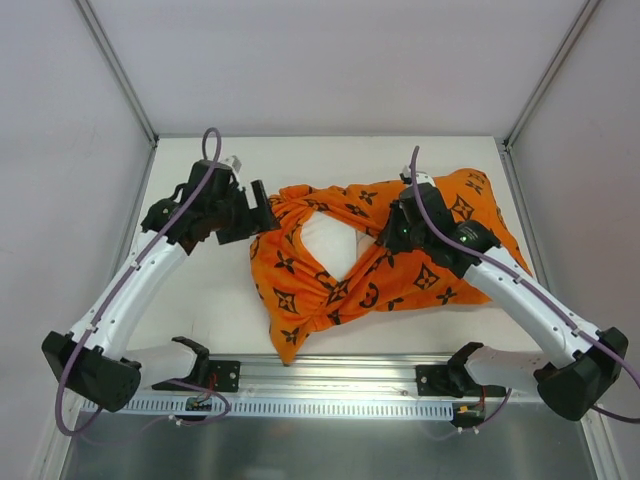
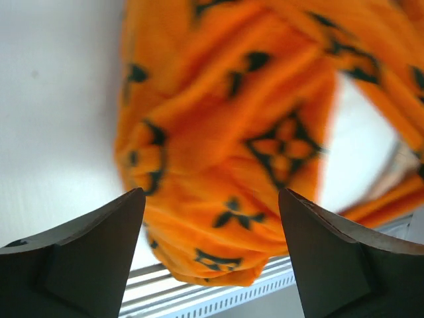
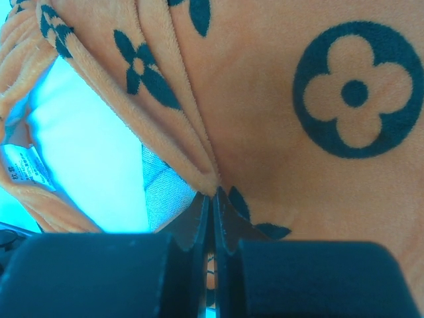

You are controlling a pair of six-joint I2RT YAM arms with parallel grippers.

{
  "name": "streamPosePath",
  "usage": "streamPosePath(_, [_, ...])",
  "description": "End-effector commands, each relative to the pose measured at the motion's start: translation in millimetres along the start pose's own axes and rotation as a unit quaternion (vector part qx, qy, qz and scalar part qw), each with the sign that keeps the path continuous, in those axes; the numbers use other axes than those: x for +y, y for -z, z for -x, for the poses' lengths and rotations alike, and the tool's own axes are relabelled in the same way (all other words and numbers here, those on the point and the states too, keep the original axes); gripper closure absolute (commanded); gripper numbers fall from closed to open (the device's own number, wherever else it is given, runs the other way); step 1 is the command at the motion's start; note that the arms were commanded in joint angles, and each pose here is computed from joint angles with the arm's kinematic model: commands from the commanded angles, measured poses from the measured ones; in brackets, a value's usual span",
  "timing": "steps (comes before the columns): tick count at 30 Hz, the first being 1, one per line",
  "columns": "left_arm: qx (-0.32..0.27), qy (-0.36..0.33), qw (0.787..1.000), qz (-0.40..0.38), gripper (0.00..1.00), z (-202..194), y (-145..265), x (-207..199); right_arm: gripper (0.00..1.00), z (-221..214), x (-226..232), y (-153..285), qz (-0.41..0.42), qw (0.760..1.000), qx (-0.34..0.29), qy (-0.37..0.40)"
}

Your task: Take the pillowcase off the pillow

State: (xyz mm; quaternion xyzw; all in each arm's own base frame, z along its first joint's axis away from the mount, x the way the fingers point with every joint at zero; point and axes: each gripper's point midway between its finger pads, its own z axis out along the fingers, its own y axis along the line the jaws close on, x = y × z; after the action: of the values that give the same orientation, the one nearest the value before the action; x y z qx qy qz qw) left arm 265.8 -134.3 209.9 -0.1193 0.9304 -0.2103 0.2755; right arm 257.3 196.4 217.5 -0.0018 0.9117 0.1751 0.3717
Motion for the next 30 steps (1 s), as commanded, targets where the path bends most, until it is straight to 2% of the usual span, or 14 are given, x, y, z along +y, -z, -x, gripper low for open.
streamPosePath(1, [-0.046,-0.031,0.998,-0.029,0.16,8,30,-52,0.99,12,12,1,0.015,1.000,-0.015,-0.010])
streamPosePath(2, [-0.041,-0.032,0.999,-0.016,0.11,5,22,-55,0.99,12,14,1,0.019,1.000,-0.014,-0.010])
streamPosePath(6, [-0.002,-0.058,0.998,0.014,0.04,-22,-6,-71,0.99,9,20,0,0.022,1.000,-0.009,-0.003])
streamPosePath(11, [0.024,-0.073,0.993,0.089,0.07,-41,-46,-55,0.99,9,18,2,0.017,1.000,-0.011,-0.001])
streamPosePath(12, [0.026,-0.075,0.992,0.102,0.10,-43,-50,-50,0.99,10,18,3,0.017,1.000,-0.012,-0.001])
streamPosePath(15, [0.047,-0.083,0.986,0.133,0.48,-56,-60,-31,0.99,13,13,7,0.007,1.000,-0.020,0.004])
streamPosePath(16, [0.056,-0.085,0.984,0.145,0.70,-63,-61,-21,0.99,15,10,9,0.000,1.000,-0.023,0.008])
streamPosePath(17, [0.053,-0.081,0.985,0.145,0.76,-64,-55,-18,0.99,17,-1,11,-0.027,0.999,-0.029,0.015])
streamPosePath(22, [0.060,-0.049,0.984,0.158,0.99,-83,-37,30,0.99,40,-45,26,-0.107,0.993,-0.049,0.007])
streamPosePath(26, [0.065,0.005,0.986,0.153,1.00,-94,-28,63,0.99,49,-68,30,-0.127,0.990,-0.058,-0.028])
streamPosePath(30, [0.081,0.064,0.983,0.155,1.00,-106,-39,90,0.99,48,-88,27,-0.143,0.987,-0.053,-0.055])
